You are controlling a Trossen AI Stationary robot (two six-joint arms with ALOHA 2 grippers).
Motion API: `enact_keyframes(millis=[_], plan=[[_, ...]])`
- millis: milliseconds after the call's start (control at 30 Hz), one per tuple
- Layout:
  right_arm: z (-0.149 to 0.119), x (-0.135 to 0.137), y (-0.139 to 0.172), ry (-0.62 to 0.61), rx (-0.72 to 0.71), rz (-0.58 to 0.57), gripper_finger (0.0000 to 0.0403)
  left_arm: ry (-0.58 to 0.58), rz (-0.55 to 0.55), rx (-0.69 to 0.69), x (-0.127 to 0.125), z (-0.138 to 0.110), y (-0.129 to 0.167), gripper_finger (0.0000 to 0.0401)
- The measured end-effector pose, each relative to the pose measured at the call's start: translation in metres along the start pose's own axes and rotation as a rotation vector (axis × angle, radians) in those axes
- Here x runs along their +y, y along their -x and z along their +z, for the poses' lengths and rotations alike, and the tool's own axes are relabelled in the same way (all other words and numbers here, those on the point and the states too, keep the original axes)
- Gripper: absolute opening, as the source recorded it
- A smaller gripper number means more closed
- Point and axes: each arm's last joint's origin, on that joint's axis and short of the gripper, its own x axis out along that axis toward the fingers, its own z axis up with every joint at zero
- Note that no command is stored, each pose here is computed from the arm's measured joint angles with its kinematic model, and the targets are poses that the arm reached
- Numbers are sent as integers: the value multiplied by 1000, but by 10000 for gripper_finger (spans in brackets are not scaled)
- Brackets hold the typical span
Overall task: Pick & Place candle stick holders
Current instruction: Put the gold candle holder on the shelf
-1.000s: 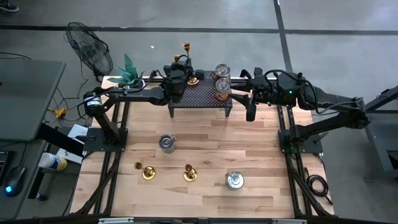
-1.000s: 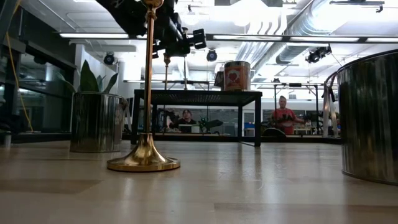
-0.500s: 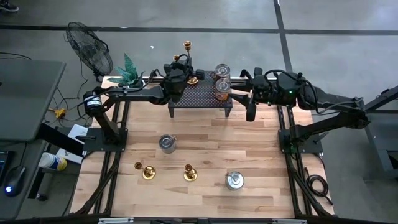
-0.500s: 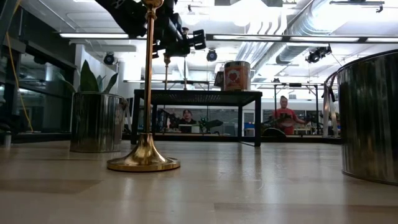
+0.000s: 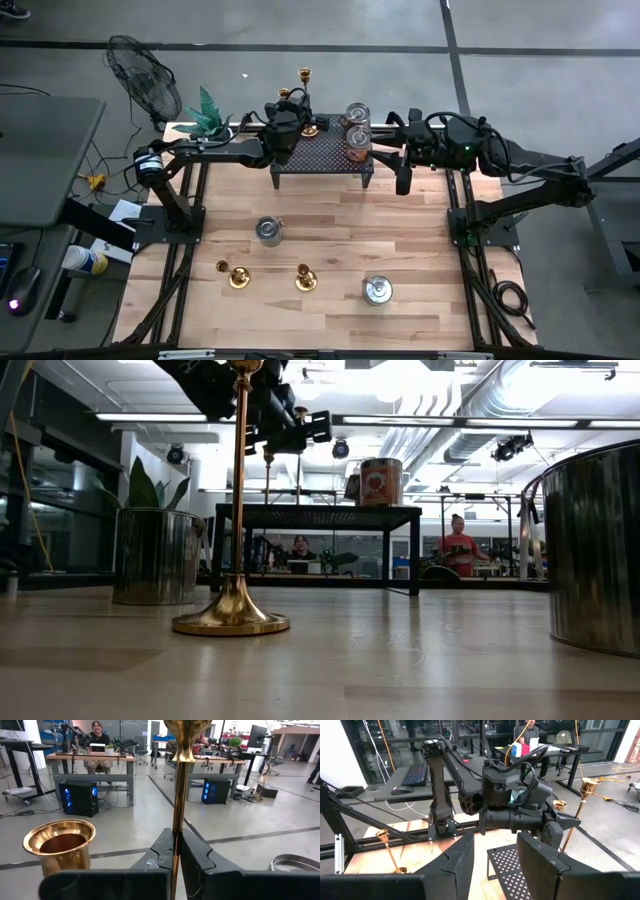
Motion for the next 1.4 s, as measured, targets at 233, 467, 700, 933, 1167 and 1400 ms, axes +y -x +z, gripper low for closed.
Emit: enact_keyframes(millis=[233, 467, 700, 933, 1167, 1400], plan=[[0, 0, 0, 0, 1, 0, 140, -2, 0, 2, 0, 0, 0, 27], [-1, 0, 0, 0, 6, 0, 140, -12, -15, 11, -1, -1, 0, 32], [-1, 0, 0, 1, 6, 0, 140, -84, -54, 18, -2, -2, 0, 33], [-1, 0, 0, 1, 9, 0, 140, -127, -53, 17, -2, -2, 1, 65], [-1, 0, 0, 2, 14, 0, 140, -120, -48, 10, -3, 1, 4, 102], [-2, 0, 0, 0, 21, 1, 140, -170, -43, -10, -5, 12, 16, 108]])
